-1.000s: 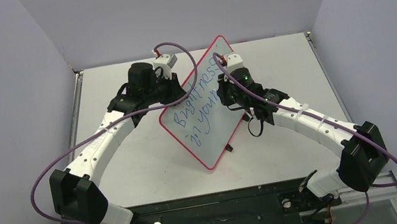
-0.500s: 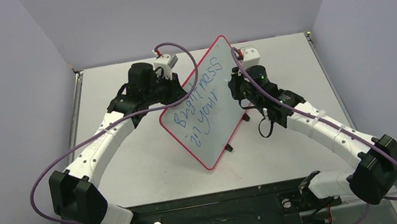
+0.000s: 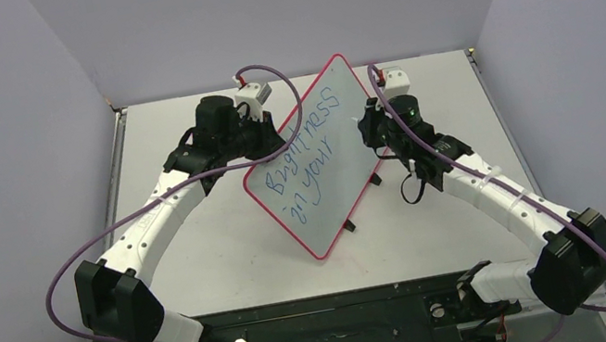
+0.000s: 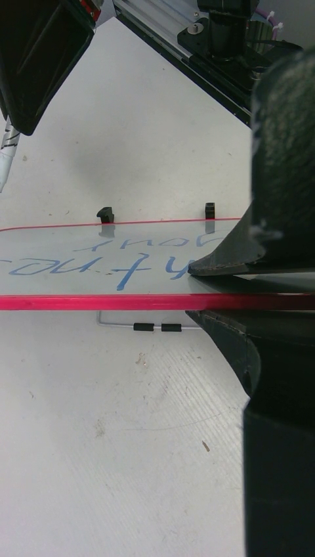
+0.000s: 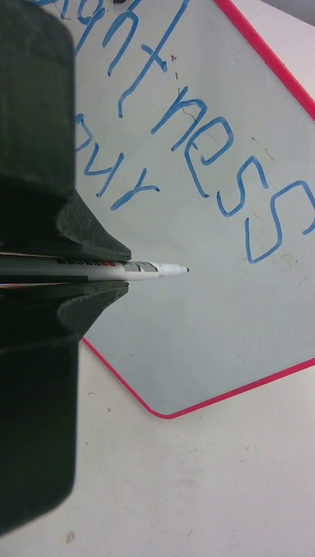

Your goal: Write a sentence on the whiteboard

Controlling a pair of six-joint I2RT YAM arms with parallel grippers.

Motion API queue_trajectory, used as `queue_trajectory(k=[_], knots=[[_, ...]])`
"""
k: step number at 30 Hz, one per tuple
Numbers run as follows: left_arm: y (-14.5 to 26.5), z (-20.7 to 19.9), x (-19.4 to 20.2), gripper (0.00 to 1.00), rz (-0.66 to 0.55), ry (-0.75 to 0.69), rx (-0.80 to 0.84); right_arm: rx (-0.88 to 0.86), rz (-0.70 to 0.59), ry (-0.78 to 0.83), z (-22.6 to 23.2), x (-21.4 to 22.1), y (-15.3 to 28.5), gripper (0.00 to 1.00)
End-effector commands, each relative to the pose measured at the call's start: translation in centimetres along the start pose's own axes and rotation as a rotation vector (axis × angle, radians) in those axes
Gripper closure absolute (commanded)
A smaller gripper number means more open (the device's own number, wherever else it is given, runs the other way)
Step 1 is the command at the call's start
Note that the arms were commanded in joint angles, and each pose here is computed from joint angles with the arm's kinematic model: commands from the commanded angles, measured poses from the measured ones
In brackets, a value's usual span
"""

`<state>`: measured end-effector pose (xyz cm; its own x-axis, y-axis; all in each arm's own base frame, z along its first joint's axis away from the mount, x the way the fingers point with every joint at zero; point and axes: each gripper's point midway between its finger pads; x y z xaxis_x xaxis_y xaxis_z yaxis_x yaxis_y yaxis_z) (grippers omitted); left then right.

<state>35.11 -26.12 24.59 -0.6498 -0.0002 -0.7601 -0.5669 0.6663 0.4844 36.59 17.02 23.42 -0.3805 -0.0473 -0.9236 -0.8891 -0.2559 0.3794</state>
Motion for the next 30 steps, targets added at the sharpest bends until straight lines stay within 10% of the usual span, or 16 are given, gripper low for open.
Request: queue_trajectory(k=[1,30], knots=[[1.1,0.9,-2.4,1.00,-0.091,-0.124,-0.065,-0.042,-0.041,-0.032,0.6,-1.0,-0.4,1.00],[1.2,0.7,-2.3,1.00,-0.090,-0.130,-0.065,-0.115,-0.016,-0.074,1.4,1.0,-0.8,1.00]])
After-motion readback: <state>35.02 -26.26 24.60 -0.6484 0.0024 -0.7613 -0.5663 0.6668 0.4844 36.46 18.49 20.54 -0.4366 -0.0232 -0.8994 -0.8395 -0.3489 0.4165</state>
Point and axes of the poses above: each gripper's point midway between its finger pads, its own y axis back along the fingers, its own z axis along the line the jaws close on, x = y × z, and after that the axes turned 9 degrees about y, right-handed
